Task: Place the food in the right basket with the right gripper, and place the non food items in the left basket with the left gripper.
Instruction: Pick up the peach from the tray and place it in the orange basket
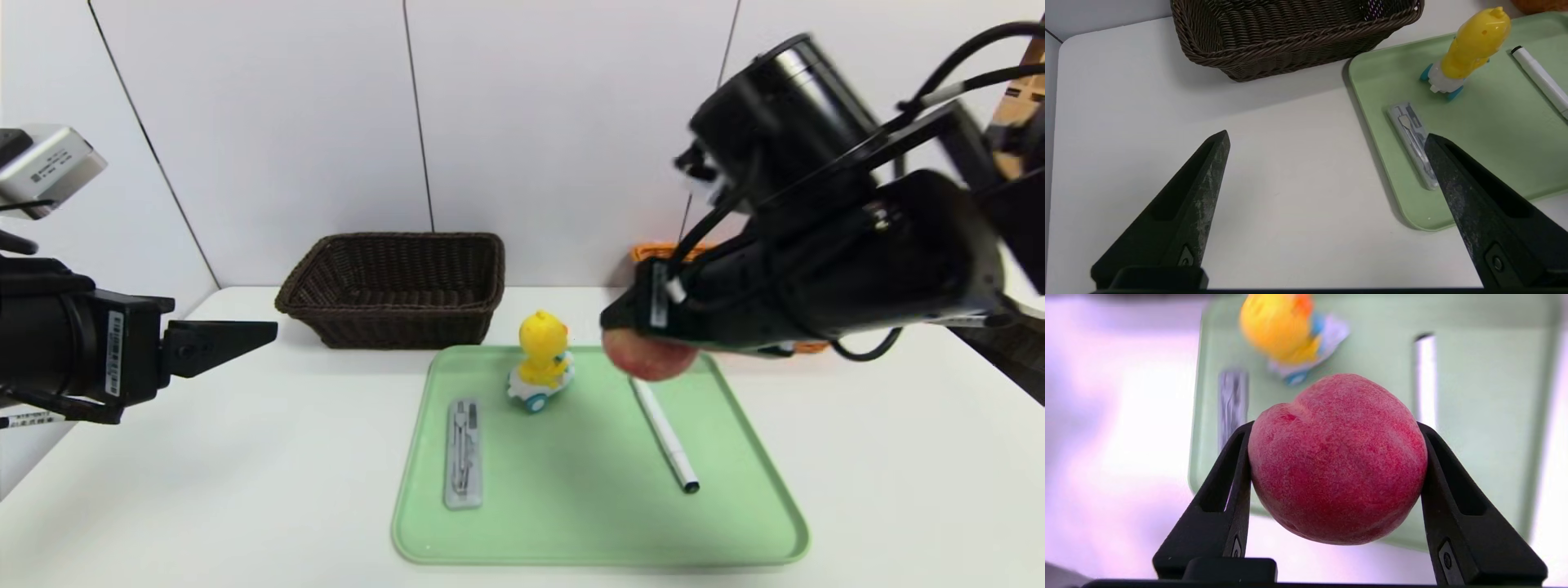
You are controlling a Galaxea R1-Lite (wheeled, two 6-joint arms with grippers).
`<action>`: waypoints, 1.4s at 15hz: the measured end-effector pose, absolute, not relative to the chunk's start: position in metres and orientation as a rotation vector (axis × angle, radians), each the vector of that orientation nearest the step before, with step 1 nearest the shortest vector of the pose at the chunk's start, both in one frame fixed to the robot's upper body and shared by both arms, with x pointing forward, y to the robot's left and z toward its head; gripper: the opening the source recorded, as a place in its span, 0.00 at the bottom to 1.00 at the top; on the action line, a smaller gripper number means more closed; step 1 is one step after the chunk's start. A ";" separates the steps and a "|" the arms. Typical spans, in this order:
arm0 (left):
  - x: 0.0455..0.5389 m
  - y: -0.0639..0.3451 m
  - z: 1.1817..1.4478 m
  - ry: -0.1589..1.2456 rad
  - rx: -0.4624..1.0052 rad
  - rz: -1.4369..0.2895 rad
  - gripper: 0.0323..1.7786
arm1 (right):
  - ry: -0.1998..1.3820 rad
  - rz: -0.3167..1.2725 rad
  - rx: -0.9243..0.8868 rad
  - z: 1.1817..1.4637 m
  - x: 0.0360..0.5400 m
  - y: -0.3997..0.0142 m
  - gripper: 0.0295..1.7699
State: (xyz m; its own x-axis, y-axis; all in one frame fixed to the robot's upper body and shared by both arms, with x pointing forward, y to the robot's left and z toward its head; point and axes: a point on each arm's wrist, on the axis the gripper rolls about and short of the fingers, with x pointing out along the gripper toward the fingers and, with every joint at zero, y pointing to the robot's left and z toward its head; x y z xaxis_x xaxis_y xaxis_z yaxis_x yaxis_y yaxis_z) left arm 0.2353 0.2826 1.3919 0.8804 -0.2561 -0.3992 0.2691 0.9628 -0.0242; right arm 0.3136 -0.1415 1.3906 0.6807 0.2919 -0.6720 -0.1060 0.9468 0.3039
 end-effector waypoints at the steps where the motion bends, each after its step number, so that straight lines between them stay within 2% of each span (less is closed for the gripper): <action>1: 0.235 0.282 1.392 0.411 0.028 -0.274 0.95 | 0.763 0.188 0.294 1.400 0.318 -0.161 0.63; 5: 0.237 0.281 1.392 0.418 0.022 -0.281 0.95 | 0.653 0.050 0.444 1.426 0.341 -0.228 0.63; 9: 0.235 0.274 1.391 0.421 0.026 -0.320 0.95 | 0.543 -0.052 0.526 1.433 0.380 -0.260 0.63; 13: 0.239 0.265 1.397 0.357 -0.036 -0.356 0.95 | 0.571 -0.116 0.539 1.411 0.423 -0.271 0.63; 17: 0.242 0.263 1.396 0.358 -0.037 -0.362 0.95 | 0.616 -0.173 0.539 1.384 0.461 -0.278 0.63; 21: 0.243 0.262 1.394 0.367 -0.034 -0.365 0.95 | 0.646 -0.262 0.553 1.355 0.496 -0.303 0.63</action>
State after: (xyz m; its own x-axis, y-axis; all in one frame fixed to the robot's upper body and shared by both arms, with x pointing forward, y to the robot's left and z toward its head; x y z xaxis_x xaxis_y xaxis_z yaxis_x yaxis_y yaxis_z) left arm 0.2430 0.2621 1.3941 0.8691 -0.3552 -0.3443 0.3429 0.9342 -0.0982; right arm 0.4956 -0.3034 1.3551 0.7728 -0.0619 -0.6316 0.3958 0.8249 0.4035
